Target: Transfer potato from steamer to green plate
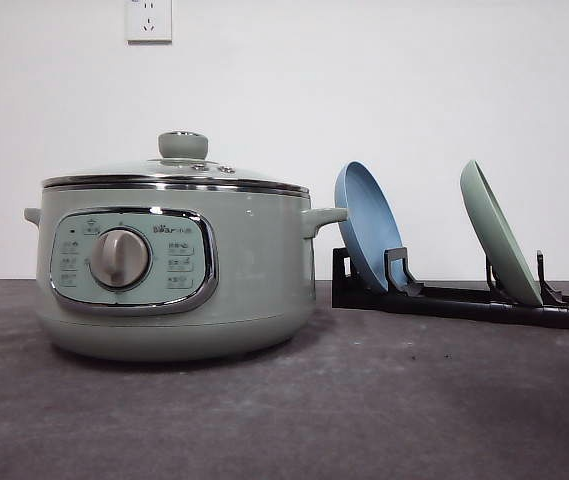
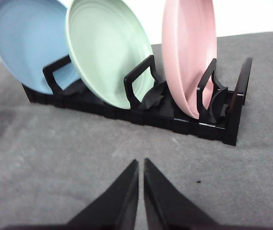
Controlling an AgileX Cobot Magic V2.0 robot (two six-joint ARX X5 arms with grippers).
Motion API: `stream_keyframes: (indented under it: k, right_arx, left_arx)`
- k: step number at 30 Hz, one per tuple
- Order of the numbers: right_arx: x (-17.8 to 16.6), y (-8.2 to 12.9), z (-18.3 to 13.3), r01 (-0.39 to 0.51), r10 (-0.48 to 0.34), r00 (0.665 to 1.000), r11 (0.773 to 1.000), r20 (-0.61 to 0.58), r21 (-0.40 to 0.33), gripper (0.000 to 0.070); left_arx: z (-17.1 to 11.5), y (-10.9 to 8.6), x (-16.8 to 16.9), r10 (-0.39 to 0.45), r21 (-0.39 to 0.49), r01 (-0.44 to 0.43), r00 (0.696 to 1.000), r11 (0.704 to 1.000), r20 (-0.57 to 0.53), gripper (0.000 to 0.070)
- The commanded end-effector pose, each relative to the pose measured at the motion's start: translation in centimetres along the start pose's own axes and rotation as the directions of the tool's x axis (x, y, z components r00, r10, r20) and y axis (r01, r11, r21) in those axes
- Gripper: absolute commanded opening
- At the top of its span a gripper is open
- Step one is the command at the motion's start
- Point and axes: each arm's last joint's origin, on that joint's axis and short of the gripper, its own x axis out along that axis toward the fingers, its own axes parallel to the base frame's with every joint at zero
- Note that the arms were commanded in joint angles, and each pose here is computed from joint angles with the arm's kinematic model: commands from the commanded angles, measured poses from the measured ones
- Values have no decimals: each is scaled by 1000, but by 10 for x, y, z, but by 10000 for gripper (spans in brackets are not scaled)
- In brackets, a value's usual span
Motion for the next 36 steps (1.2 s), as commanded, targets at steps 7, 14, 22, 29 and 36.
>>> stream_keyframes:
  k: [7,14,22,29,36]
  right_arx:
    - [-21,12,53,-78,53,986,984,158,161,5]
    - [-35,24,96,-163,125,975,963,182,213,5]
    - [-43,36,147,-215,209,977,962,52,170,5]
    - [-45,49,184,-357,364,929,928,-64,104,5]
    - [-43,58,202,-451,449,884,892,-131,16,5]
  left_arx:
    - [49,-10,-10,-22,-121,35,994,992,107,1]
    - [109,-21,-6,-46,-150,68,988,986,149,1]
    - [187,-40,12,-162,-99,167,985,981,57,1]
    - [227,-57,27,-314,-92,313,949,945,-5,0]
    - [230,-70,31,-460,-74,454,881,888,-110,0]
